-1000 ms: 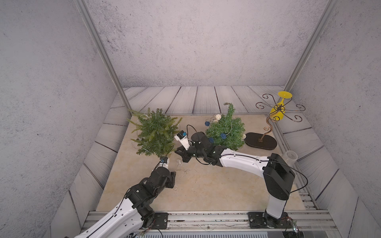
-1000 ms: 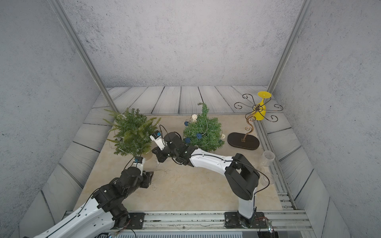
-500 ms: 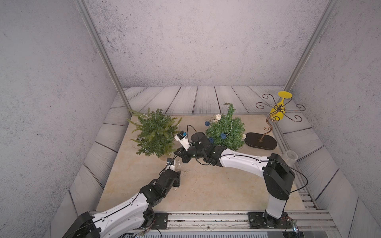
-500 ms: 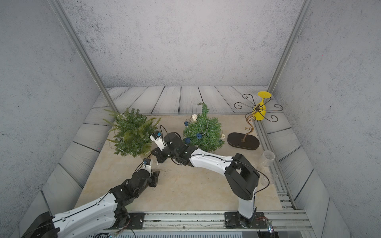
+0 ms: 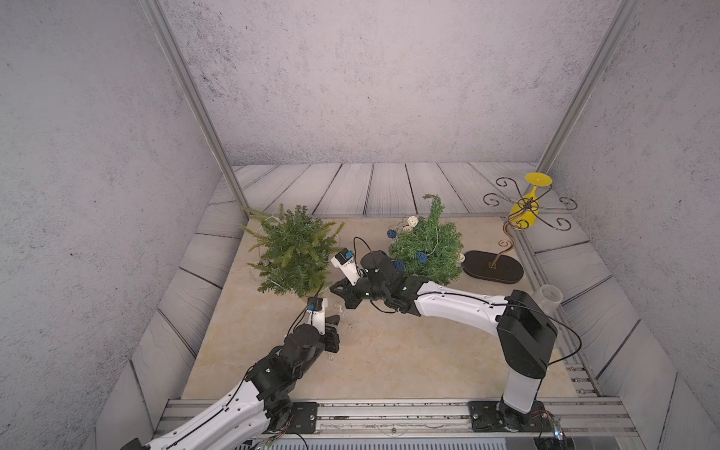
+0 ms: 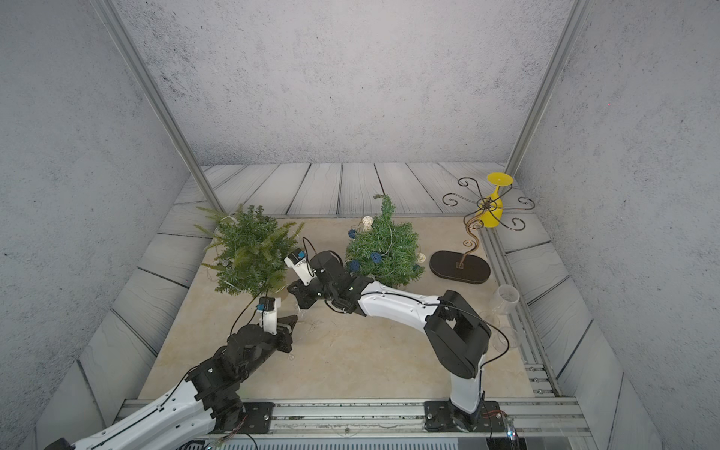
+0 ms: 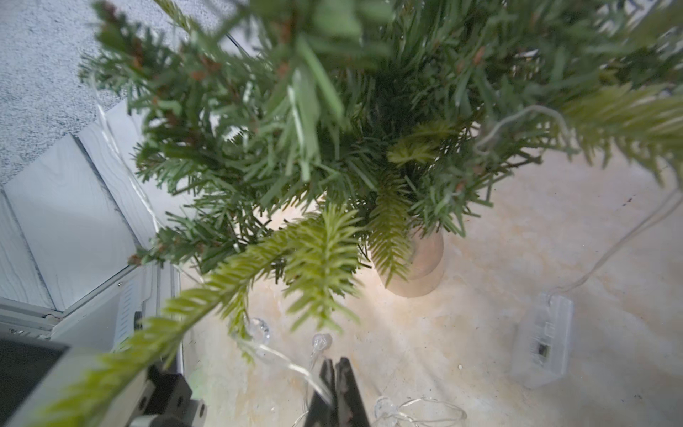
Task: Wrap string light around the christmas tree
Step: Wrap the light string around the Christmas tree.
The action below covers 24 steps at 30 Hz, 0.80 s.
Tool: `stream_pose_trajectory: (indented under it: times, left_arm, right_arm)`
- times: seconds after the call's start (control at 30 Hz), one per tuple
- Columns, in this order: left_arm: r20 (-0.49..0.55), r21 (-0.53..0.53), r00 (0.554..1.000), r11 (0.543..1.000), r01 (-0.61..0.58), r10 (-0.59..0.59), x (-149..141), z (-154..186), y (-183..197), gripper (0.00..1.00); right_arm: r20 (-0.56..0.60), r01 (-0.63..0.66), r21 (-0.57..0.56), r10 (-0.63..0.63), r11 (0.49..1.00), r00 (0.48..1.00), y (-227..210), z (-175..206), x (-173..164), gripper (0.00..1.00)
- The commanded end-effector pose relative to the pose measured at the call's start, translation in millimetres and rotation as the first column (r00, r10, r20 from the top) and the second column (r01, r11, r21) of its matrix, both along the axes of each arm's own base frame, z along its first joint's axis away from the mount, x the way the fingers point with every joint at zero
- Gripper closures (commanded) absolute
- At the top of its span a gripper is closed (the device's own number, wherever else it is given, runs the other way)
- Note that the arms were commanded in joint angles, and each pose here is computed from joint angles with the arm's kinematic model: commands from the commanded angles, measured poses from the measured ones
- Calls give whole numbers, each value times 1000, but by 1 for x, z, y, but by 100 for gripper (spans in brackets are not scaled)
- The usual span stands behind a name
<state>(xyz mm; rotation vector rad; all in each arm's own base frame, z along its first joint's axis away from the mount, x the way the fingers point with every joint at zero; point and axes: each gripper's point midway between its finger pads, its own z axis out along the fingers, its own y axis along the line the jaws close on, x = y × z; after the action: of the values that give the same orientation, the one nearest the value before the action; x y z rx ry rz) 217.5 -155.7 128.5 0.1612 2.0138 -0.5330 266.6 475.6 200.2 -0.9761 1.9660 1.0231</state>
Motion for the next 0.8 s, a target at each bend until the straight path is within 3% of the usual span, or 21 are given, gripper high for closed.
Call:
stream_pose_trajectory:
  times: [0.0,0.03,0.07,0.13,0.23,0.37,0.47,0.57,0.77]
  left_arm:
    - [-75,147,992,985,-88,100,0,-33,23,100]
    - [-77,150,993,986,-76,88,2,-37,18,97]
    - [-79,143,994,988,-60,72,5,-40,12,79]
    - [-70,130,996,991,-41,51,11,-44,2,58]
    - [-98,207,987,973,-102,124,22,-55,7,52]
    - [-62,250,992,964,-92,111,34,-61,-2,42]
    - [-37,238,995,968,-83,94,39,-59,-8,42]
    - [18,199,995,975,-98,97,40,-48,-7,50]
    - [48,175,993,978,-116,109,38,-41,0,90]
  right_arm:
    - [37,6,42,-8,999,999,-6,29,-4,100]
    - [32,4,46,-5,999,999,-6,30,-5,100]
    - [30,0,47,-1,999,1000,-5,30,-6,100]
    - [24,-5,49,3,999,1000,-5,31,-7,100]
    - [12,-24,52,23,998,1000,-5,31,-11,100]
    - [-4,-56,59,57,997,998,-3,31,-18,100]
    - [-9,-68,68,69,995,998,-4,32,-21,100]
    - [-16,-72,69,74,995,997,-4,31,-23,100]
    - [-18,-73,68,74,995,997,-5,30,-23,100]
